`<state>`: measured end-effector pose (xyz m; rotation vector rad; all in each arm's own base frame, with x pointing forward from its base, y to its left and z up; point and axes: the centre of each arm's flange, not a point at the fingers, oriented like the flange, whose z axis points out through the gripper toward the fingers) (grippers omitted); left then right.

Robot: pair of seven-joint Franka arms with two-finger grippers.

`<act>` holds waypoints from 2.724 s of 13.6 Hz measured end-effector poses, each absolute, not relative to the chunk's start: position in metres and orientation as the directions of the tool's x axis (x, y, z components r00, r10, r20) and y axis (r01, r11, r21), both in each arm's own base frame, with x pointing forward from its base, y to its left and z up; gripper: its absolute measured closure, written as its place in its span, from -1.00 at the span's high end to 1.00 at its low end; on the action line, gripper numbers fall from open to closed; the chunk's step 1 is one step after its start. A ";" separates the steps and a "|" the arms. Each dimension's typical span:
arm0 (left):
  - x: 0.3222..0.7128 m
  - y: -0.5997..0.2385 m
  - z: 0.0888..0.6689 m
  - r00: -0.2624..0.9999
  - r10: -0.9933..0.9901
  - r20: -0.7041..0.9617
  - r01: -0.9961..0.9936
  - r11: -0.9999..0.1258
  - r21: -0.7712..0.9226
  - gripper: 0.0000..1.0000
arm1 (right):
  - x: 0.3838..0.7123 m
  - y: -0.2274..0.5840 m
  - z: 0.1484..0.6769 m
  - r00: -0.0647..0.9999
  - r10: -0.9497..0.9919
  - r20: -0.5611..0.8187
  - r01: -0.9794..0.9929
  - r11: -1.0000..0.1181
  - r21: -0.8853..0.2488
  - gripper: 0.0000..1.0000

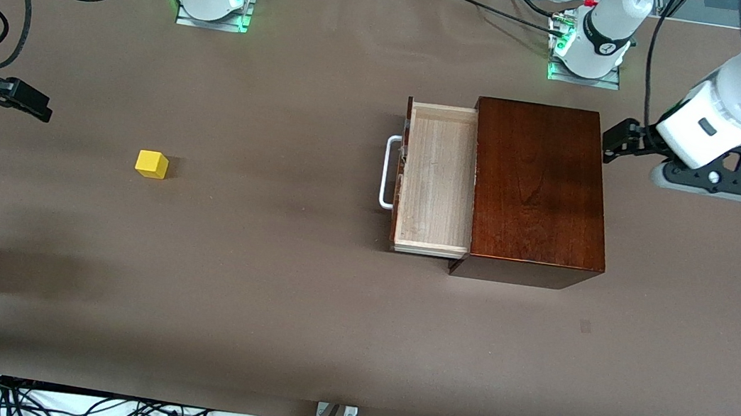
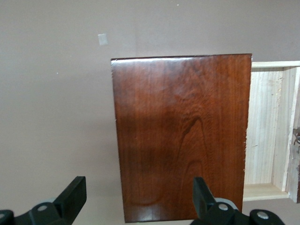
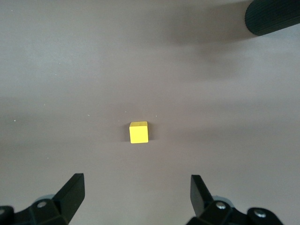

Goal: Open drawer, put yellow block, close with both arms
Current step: 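Release the handle and raise the left gripper away from the box, then move the right gripper down to the yellow cube, then close the right gripper on the yellow cube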

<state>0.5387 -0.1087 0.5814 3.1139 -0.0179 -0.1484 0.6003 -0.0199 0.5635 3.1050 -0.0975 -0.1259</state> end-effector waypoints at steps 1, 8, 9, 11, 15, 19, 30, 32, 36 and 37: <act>0.536 -0.104 0.583 0.996 -0.013 -0.093 -0.010 -1.000 0.027 1.00 | 0.602 -0.020 0.556 0.994 -0.064 -0.092 -0.061 -0.997 0.037 1.00; 0.536 -0.099 0.588 0.997 -0.007 -0.074 -0.004 -0.999 0.032 1.00 | 0.607 -0.022 0.420 0.998 -0.059 -0.037 -0.057 -0.997 0.042 1.00; 0.537 -0.094 0.590 0.998 0.002 -0.066 0.005 -0.999 0.034 1.00 | 0.604 -0.020 0.400 0.998 -0.052 -0.021 -0.052 -0.998 0.040 1.00; 0.537 -0.088 0.597 0.999 0.008 -0.051 0.010 -0.999 0.038 1.00 | 0.596 -0.008 0.367 0.999 -0.030 0.016 -0.030 -0.999 0.036 1.00; 0.538 -0.086 0.598 0.999 -0.023 -0.045 -0.021 -0.999 0.040 1.00 | 0.581 0.005 0.318 1.000 0.021 0.017 0.020 -0.999 0.029 1.00; 0.548 -0.074 0.611 1.000 0.003 -0.005 0.003 -0.999 0.040 1.00 | 0.569 0.003 0.271 0.996 0.091 0.017 0.091 -0.995 -0.033 1.00; 0.551 -0.050 0.615 1.000 0.007 -0.006 0.007 -0.999 -0.040 1.00 | 0.549 -0.002 0.208 0.994 0.106 -0.001 0.106 -0.994 -0.011 1.00; 0.551 -0.049 0.615 1.000 -0.013 -0.009 -0.014 -0.999 -0.041 1.00 | 0.546 -0.002 0.202 0.994 0.105 -0.003 0.105 -0.994 -0.009 1.00; 0.550 -0.046 0.615 1.000 -0.023 -0.017 -0.024 -0.999 -0.041 1.00 | 0.535 -0.004 0.191 0.994 0.104 -0.013 0.104 -0.995 -0.006 1.00; 0.550 -0.046 0.615 1.000 -0.023 -0.016 -0.023 -0.999 -0.041 1.00 | 0.534 -0.004 0.188 0.994 0.107 -0.017 0.107 -0.994 -0.006 0.99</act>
